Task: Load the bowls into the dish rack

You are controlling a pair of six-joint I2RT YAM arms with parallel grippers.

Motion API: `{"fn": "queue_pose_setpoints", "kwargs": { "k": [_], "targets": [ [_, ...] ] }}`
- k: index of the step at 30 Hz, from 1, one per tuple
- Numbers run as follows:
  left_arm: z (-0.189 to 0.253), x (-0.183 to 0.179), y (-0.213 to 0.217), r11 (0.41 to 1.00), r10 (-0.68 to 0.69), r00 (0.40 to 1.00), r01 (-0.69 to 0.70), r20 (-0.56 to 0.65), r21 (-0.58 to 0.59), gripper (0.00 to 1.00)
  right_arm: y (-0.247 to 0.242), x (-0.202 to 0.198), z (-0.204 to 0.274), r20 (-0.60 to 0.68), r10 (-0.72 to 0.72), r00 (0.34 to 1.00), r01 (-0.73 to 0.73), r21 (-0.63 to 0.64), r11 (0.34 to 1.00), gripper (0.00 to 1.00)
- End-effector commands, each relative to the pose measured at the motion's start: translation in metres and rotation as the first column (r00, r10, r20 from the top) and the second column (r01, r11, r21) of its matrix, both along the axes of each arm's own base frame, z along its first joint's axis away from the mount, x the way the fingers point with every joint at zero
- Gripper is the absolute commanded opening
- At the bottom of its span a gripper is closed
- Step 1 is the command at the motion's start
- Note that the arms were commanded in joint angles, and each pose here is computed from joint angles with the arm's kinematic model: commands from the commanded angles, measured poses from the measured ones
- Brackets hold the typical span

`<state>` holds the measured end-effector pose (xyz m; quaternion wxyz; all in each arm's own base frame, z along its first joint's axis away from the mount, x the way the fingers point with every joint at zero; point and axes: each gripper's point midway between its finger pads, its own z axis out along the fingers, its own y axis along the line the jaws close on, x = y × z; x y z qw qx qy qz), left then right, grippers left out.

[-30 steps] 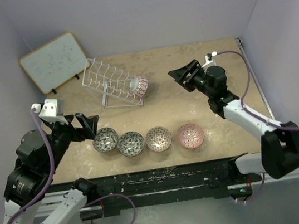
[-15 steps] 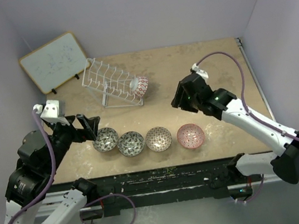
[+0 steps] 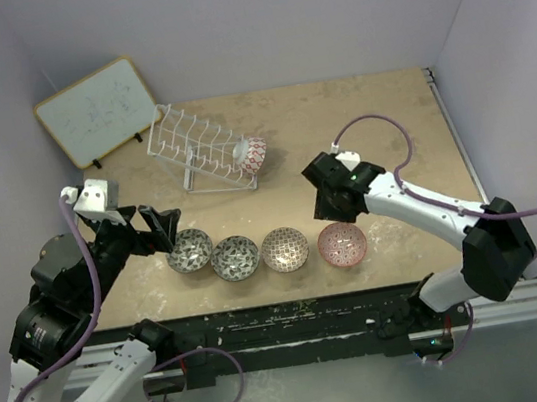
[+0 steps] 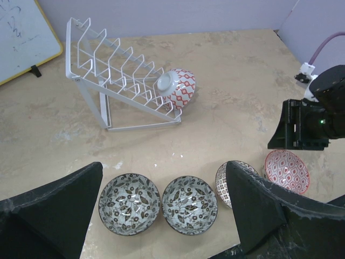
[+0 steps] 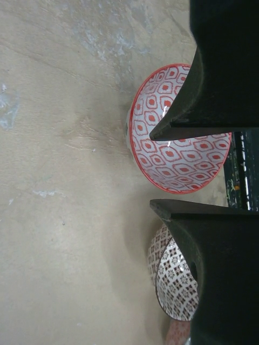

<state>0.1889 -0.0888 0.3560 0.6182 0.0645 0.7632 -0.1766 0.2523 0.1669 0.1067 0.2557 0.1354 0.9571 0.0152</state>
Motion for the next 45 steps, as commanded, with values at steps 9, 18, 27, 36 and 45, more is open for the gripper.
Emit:
{"fn": "queue_pose_setpoints", "kwargs": {
  "k": [9,18,27,36,45],
  "targets": [
    [0.011,0.000,-0.004,1.000,-0.022,0.999,0.022,0.045,-0.018,0.99,0.012,-0.008,-0.018,-0.003,-0.052,0.999,0.052,0.028,0.998,0.49],
    [0.009,-0.004,0.000,1.000,-0.018,0.999,0.019,0.040,-0.014,0.99,0.025,-0.007,-0.045,-0.044,-0.043,0.998,0.043,0.001,0.999,0.49],
    [0.007,-0.005,0.002,1.000,-0.010,0.999,0.011,0.034,-0.007,0.99,0.020,-0.017,-0.061,-0.070,-0.046,0.996,0.044,-0.022,0.999,0.41],
    [0.003,-0.004,0.002,1.000,-0.011,1.000,0.011,0.025,-0.002,0.99,0.012,-0.014,-0.047,-0.034,-0.050,0.998,0.048,-0.060,0.997,0.00],
    [0.013,-0.005,0.004,1.000,-0.002,0.999,0.002,0.046,-0.013,0.99,0.079,0.044,0.070,0.312,0.142,0.939,-0.204,0.175,0.963,0.00]
  ]
}}
